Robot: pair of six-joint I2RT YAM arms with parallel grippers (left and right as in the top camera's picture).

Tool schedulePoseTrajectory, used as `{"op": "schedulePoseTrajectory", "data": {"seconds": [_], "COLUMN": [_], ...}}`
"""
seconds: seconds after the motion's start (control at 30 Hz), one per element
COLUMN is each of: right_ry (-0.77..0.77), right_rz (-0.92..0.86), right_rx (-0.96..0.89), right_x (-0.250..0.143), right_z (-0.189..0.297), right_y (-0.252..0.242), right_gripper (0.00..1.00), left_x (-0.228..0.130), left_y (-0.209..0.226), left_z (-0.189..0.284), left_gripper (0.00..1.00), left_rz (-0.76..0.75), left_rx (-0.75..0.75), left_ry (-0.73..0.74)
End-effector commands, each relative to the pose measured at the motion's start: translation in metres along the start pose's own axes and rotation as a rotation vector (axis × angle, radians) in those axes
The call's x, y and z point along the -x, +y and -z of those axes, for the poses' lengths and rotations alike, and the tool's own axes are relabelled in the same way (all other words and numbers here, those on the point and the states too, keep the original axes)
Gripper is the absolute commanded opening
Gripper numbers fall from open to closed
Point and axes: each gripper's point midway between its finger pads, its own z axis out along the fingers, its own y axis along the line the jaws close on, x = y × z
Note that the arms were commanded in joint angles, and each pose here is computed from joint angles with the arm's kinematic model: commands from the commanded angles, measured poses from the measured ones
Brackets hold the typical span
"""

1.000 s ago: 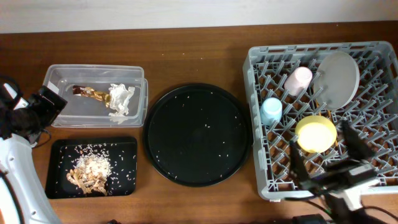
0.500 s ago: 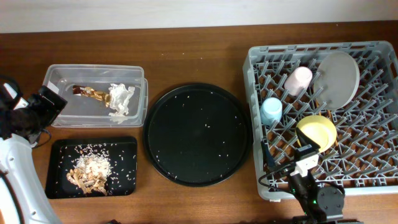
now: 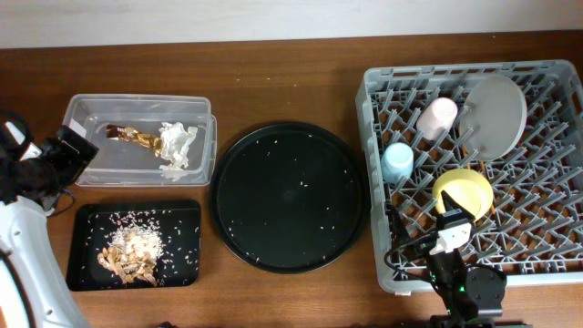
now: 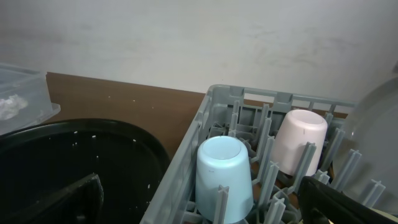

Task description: Sort waste into correct bins and load items into the dishwasher rack

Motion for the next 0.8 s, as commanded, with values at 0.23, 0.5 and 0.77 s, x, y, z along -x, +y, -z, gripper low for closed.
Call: {"op": "schedulePoseTrajectory", "data": {"seconds": [0.23, 0.5, 0.77], "right_ry": [0.004, 0.004, 0.004], "right_rz": [-0.01, -0.01, -0.01], "right_rx": [-0.012, -0.012, -0.012], "right_x": [-0.002, -0.002, -0.002], "right_z": [0.0, 0.0, 0.0], "right_y": [-0.002, -0.002, -0.002], "right_gripper": [0.98, 0.98, 0.98], "left_x": [0.001, -0.041, -0.157], "left_y": [0.001, -0.079, -0.114], "left_z": [0.004, 0.061, 0.142], "left_gripper": [0.99, 0.99, 0.99], "left_rz": [-0.013, -0.242, -0.594], "left_rx": [-0.001, -0.194, -0.466], "left_ry": [-0.012, -0.088, -0.155]}}
